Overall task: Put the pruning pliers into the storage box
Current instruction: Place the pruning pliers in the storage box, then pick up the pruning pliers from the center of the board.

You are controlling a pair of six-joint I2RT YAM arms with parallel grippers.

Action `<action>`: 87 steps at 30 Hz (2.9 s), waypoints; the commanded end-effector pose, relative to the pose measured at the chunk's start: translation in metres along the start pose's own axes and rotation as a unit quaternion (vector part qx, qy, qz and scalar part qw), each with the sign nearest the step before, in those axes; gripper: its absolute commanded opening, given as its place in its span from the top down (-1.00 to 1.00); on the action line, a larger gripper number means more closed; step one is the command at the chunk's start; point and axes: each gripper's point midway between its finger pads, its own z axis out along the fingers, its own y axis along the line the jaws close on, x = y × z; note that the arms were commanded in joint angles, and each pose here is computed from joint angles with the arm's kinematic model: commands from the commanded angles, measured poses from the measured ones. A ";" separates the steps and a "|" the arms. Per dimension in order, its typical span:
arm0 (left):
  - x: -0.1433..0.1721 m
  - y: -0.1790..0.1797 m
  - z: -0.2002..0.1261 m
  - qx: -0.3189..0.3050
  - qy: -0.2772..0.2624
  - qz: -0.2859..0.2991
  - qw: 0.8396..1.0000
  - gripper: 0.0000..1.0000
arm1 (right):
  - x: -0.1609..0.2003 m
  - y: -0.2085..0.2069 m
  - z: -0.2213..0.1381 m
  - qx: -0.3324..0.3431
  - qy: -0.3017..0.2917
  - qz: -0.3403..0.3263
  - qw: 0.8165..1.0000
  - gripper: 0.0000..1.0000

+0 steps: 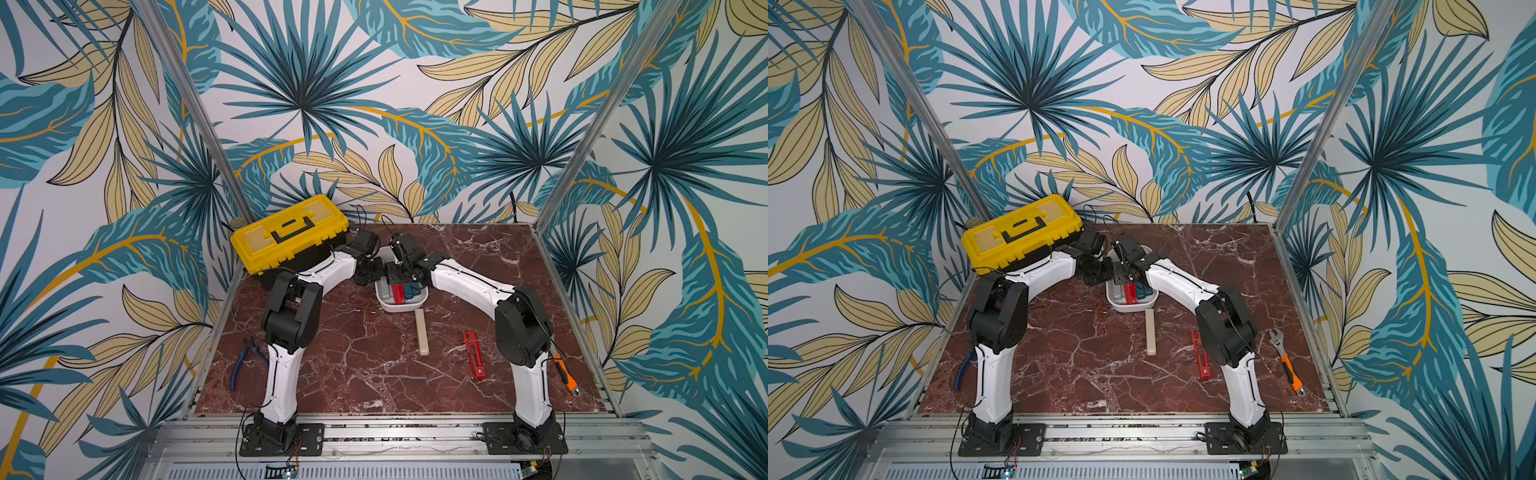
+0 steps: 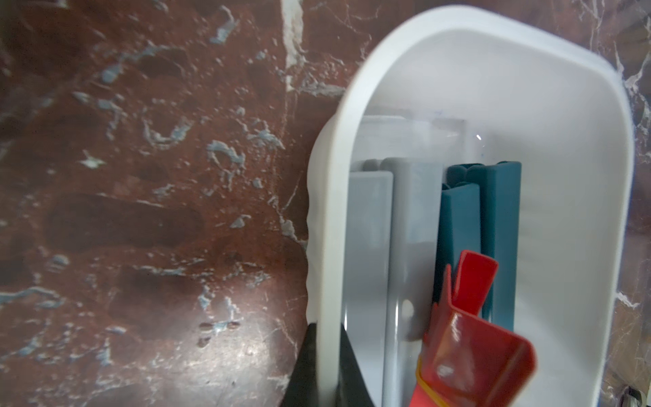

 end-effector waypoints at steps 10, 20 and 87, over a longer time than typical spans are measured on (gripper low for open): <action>-0.028 -0.050 -0.042 0.069 -0.051 0.023 0.996 1.00 | 0.012 -0.013 -0.067 0.010 -0.013 0.009 1.000 -0.18; -0.028 -0.050 -0.042 0.066 -0.053 0.026 0.996 1.00 | 0.094 -0.075 -0.097 0.104 0.033 0.071 0.992 -0.18; -0.023 -0.038 -0.038 0.064 -0.046 0.026 0.997 1.00 | 0.281 -0.150 -0.117 0.175 0.141 0.146 0.964 -0.24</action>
